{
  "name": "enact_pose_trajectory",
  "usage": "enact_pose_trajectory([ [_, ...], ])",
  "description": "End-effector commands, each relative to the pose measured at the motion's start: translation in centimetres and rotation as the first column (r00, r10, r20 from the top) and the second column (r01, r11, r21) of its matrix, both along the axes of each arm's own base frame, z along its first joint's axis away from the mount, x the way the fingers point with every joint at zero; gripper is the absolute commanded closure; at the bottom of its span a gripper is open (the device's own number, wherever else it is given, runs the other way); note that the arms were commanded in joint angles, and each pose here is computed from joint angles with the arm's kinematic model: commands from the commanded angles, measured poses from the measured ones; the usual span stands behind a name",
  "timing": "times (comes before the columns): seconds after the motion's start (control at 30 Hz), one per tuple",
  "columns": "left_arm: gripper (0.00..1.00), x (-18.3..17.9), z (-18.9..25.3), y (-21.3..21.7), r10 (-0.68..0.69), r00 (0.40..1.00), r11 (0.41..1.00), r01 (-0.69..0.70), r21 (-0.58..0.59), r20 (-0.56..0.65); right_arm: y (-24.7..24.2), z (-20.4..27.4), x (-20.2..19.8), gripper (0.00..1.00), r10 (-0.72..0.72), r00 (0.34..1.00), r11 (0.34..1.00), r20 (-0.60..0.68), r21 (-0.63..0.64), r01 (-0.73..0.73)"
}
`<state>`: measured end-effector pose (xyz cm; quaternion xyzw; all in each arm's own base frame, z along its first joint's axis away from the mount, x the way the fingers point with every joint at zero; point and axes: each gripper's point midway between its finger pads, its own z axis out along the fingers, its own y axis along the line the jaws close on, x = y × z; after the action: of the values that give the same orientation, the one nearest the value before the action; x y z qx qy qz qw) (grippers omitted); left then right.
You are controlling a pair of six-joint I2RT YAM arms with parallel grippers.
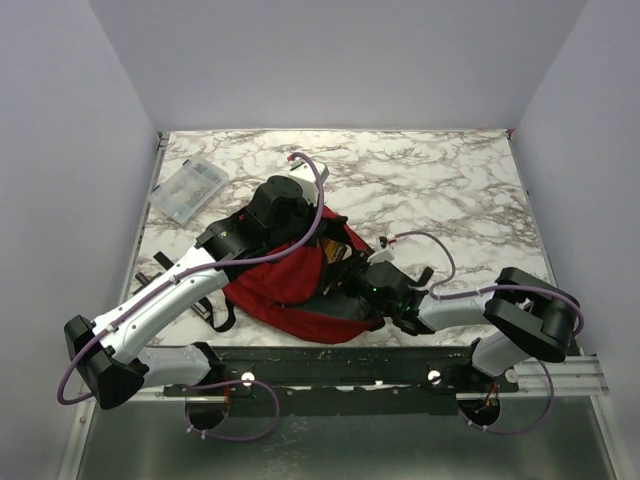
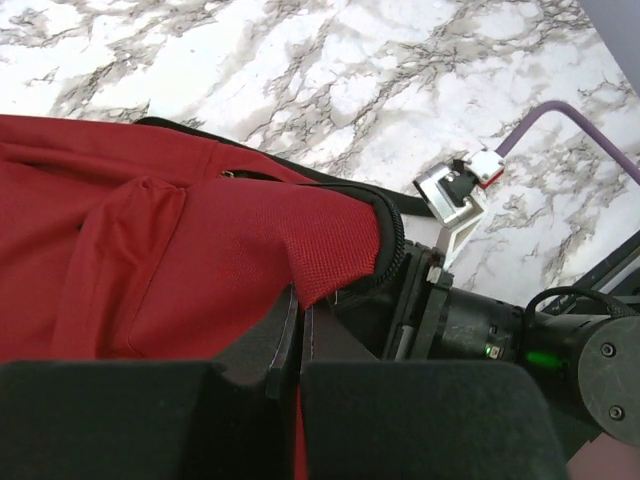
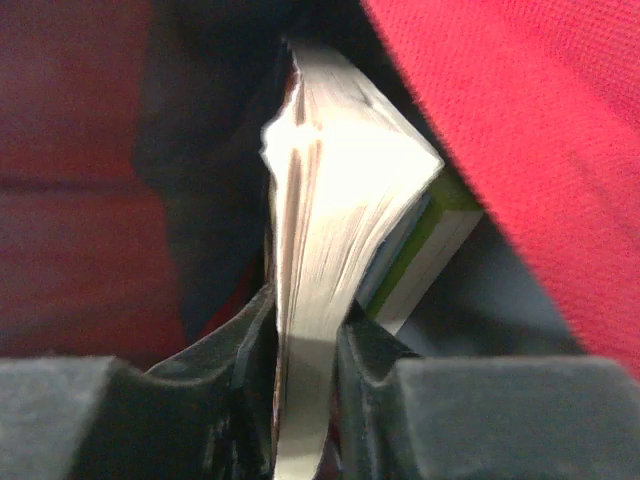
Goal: Pack the student bag
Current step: Place the book in the student bag.
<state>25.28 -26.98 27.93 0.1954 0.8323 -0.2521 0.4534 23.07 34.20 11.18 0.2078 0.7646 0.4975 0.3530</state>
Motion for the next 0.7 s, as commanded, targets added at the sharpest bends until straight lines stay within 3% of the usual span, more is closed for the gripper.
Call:
enact_pose_trajectory([
  [0.0, 1.00, 0.4, 1.0, -1.0, -0.013, 0.999, 0.998, 0.014, -0.053, 0.037, 2.4, 0.4, -0.5, 0.59, 0.104, 0.993, 0.991, 0.051, -0.096, -0.099],
  [0.03, 1.00, 0.3, 0.9, -1.0, -0.014, 0.999, 0.998, 0.016, -0.053, 0.035, 2.6, 0.0, -1.0, 0.47, 0.152, 0.987, 0.981, 0.059, -0.134, -0.143],
  [0.17, 1.00, 0.5, 0.4, -0.8, -0.012, 0.999, 0.999, 0.014, -0.034, 0.039, 2.3, -0.9, -3.1, 0.22, 0.335, 0.935, 0.909, 0.115, -0.302, -0.288],
  [0.3, 1.00, 0.5, 0.7, -0.3, -0.003, 0.998, 1.000, 0.004, -0.025, 0.056, 1.6, -0.9, -4.2, 0.19, 0.444, 0.880, 0.847, 0.166, -0.397, -0.352],
  [0.37, 1.00, 0.3, 1.0, -0.1, -0.002, 0.998, 1.000, 0.004, -0.026, 0.061, 1.5, -0.7, -5.1, 0.27, 0.478, 0.856, 0.843, 0.194, -0.375, -0.386],
  [0.43, 1.00, 0.3, 1.1, 0.3, 0.008, 0.998, 1.000, -0.006, -0.023, 0.070, 1.8, -0.2, -6.4, 0.44, 0.528, 0.814, 0.833, 0.243, -0.335, -0.440],
  [0.57, 1.00, 0.1, 2.0, 0.6, 0.016, 0.996, 0.999, -0.012, -0.038, 0.083, 3.4, 1.3, -7.8, 0.97, 0.594, 0.730, 0.804, 0.338, -0.276, -0.526],
  [0.67, 1.00, -0.7, 3.4, 0.3, -0.008, 0.994, 0.998, 0.015, -0.055, 0.113, 5.4, 2.6, -8.4, 1.00, 0.617, 0.670, 0.780, 0.413, -0.207, -0.590],
])
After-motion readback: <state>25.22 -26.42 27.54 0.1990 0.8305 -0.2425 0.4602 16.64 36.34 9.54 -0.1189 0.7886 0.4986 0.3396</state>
